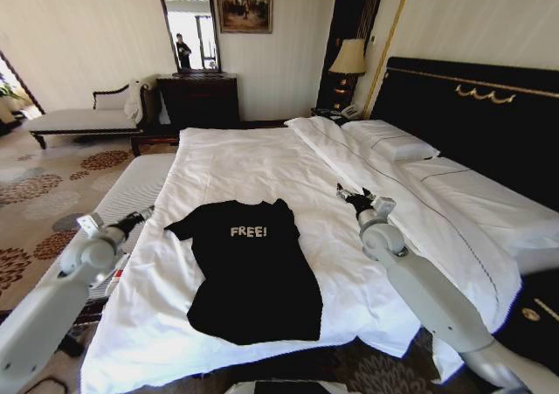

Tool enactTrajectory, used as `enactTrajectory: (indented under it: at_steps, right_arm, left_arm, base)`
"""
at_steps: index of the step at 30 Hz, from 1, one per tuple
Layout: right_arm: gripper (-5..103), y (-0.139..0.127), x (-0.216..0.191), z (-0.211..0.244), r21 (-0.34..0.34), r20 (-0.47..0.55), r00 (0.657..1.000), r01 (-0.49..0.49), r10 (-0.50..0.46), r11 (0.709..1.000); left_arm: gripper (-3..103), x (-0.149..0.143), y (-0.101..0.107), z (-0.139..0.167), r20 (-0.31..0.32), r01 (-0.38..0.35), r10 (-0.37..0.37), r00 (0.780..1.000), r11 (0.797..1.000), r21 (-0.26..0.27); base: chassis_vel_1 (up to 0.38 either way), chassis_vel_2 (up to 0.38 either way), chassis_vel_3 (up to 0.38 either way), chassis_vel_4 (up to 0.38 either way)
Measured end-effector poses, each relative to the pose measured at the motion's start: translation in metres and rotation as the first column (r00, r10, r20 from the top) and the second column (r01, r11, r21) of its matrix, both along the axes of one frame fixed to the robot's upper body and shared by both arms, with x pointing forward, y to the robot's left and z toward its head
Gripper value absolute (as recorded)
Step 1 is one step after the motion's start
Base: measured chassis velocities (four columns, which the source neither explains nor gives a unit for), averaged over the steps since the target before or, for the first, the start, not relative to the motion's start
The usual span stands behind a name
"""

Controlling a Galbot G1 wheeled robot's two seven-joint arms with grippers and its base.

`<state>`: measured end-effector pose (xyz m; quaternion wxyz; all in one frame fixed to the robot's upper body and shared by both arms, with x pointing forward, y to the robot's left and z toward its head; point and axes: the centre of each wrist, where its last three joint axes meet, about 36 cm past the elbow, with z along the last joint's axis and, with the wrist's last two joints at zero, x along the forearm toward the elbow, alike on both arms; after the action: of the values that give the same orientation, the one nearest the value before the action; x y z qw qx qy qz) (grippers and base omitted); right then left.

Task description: Fold the clothes on the bed.

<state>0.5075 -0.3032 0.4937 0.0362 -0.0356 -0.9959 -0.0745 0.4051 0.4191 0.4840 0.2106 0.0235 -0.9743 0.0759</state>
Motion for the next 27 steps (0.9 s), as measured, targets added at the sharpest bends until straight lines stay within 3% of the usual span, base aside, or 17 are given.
enactTrajectory:
  at_steps: [2, 3, 6, 10, 12, 13, 17, 24, 27]
  right_arm:
    - [100, 0.001, -0.001, 0.000, -0.002, -0.001, 1.000, -0.005, 0.005, 1.000]
    - [100, 0.001, -0.001, 0.000, -0.002, -0.001, 1.000, -0.005, 0.005, 1.000]
    - [100, 0.003, -0.002, -0.001, -0.008, -0.005, 1.000, -0.010, 0.010, 1.000]
    - [100, 0.001, -0.002, -0.001, -0.007, -0.006, 1.000, -0.006, 0.006, 1.000]
    - [100, -0.001, -0.004, -0.001, -0.006, -0.010, 1.000, 0.000, 0.000, 1.000]
    - [100, -0.001, -0.004, -0.001, -0.006, -0.010, 1.000, 0.000, 0.000, 1.000]
    - [100, -0.010, -0.010, -0.005, -0.011, -0.023, 1.000, 0.018, -0.018, 1.000]
    - [100, -0.018, -0.018, -0.009, -0.012, -0.035, 0.999, 0.035, -0.036, 0.999]
    - [100, -0.023, -0.021, -0.009, -0.022, -0.042, 0.998, 0.043, -0.043, 0.999]
  left_arm:
    - [98, -0.029, -0.019, -0.011, -0.062, 0.065, -0.061, 0.996, 0.996, 0.069]
    - [98, -0.029, -0.019, -0.011, -0.062, 0.065, -0.061, 0.996, 0.996, 0.069]
    - [100, -0.066, -0.040, -0.004, -0.121, 0.141, -0.125, 0.985, 0.980, 0.140]
    - [100, -0.096, -0.065, 0.005, -0.173, 0.191, -0.166, 0.971, 0.971, 0.142]
    - [100, -0.113, -0.083, 0.009, -0.231, 0.209, -0.174, 0.957, 0.968, 0.136]
    - [100, -0.113, -0.083, 0.009, -0.231, 0.209, -0.174, 0.957, 0.968, 0.136]
    - [100, -0.137, -0.091, 0.011, -0.337, 0.229, -0.154, 0.929, 0.954, 0.195]
    - [100, -0.142, -0.096, 0.022, -0.372, 0.249, -0.154, 0.915, 0.943, 0.222]
    - [100, -0.144, -0.100, 0.023, -0.421, 0.261, -0.145, 0.895, 0.937, 0.232]
  base:
    - [0.000, 0.000, 0.000, 0.000]
    - [0.000, 0.000, 0.000, 0.000]
    - [0.000, 0.000, 0.000, 0.000]
    - [0.000, 0.000, 0.000, 0.000]
    - [0.000, 0.000, 0.000, 0.000]
    - [0.000, 0.000, 0.000, 0.000]
    - [0.000, 0.000, 0.000, 0.000]
    - [0.000, 0.000, 0.000, 0.000]
    - [0.000, 0.000, 0.000, 0.000]
